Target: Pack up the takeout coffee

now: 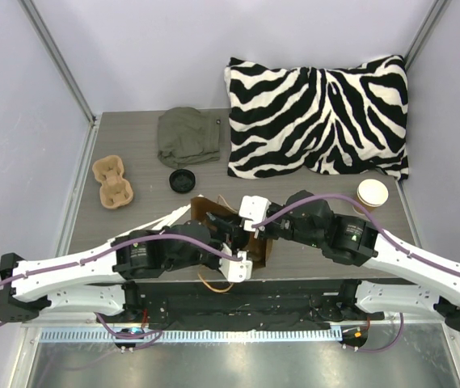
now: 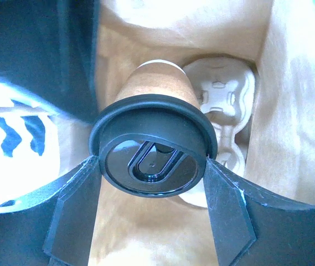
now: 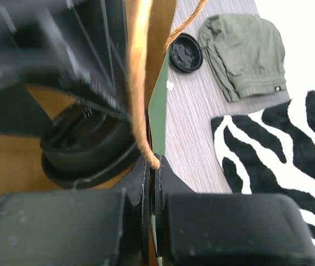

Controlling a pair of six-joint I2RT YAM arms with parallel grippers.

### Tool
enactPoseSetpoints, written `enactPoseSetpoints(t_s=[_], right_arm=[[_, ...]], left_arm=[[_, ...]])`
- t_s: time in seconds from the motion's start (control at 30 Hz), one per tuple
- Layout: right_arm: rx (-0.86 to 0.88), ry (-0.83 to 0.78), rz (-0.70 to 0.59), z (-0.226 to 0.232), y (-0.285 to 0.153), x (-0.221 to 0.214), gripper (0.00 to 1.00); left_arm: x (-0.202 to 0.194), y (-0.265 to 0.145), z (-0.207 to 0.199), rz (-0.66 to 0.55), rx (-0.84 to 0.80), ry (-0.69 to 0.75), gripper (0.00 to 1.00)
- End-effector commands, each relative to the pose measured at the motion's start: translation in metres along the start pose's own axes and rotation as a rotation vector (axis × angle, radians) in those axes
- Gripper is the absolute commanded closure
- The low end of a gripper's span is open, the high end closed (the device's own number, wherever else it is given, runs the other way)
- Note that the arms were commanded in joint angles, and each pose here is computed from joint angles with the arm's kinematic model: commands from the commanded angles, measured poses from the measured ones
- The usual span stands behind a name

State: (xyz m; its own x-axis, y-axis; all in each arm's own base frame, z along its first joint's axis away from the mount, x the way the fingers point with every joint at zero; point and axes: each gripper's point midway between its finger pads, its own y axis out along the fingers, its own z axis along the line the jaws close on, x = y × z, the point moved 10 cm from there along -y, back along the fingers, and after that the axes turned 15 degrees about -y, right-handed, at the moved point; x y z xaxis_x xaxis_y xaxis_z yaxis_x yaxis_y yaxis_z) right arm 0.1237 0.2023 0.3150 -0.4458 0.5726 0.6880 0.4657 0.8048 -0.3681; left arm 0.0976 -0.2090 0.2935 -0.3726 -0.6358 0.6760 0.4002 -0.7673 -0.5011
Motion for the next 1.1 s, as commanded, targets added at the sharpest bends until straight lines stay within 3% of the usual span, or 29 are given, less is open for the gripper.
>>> enactPoseSetpoints(t_s=[0.0, 1.07], right_arm=[[-0.006, -0.019, 0.06, -0.001, -0.01, -0.007, 0.99], [-0.089, -0.096, 0.241, -0.014, -0.04, -0.049, 0.99]], left_arm=[[0.025, -0.025, 0.022, -0.103, 0.059, 0.011, 1.0], [0.074, -0.085, 0.069, -0.236, 0.153, 0.084, 1.0]])
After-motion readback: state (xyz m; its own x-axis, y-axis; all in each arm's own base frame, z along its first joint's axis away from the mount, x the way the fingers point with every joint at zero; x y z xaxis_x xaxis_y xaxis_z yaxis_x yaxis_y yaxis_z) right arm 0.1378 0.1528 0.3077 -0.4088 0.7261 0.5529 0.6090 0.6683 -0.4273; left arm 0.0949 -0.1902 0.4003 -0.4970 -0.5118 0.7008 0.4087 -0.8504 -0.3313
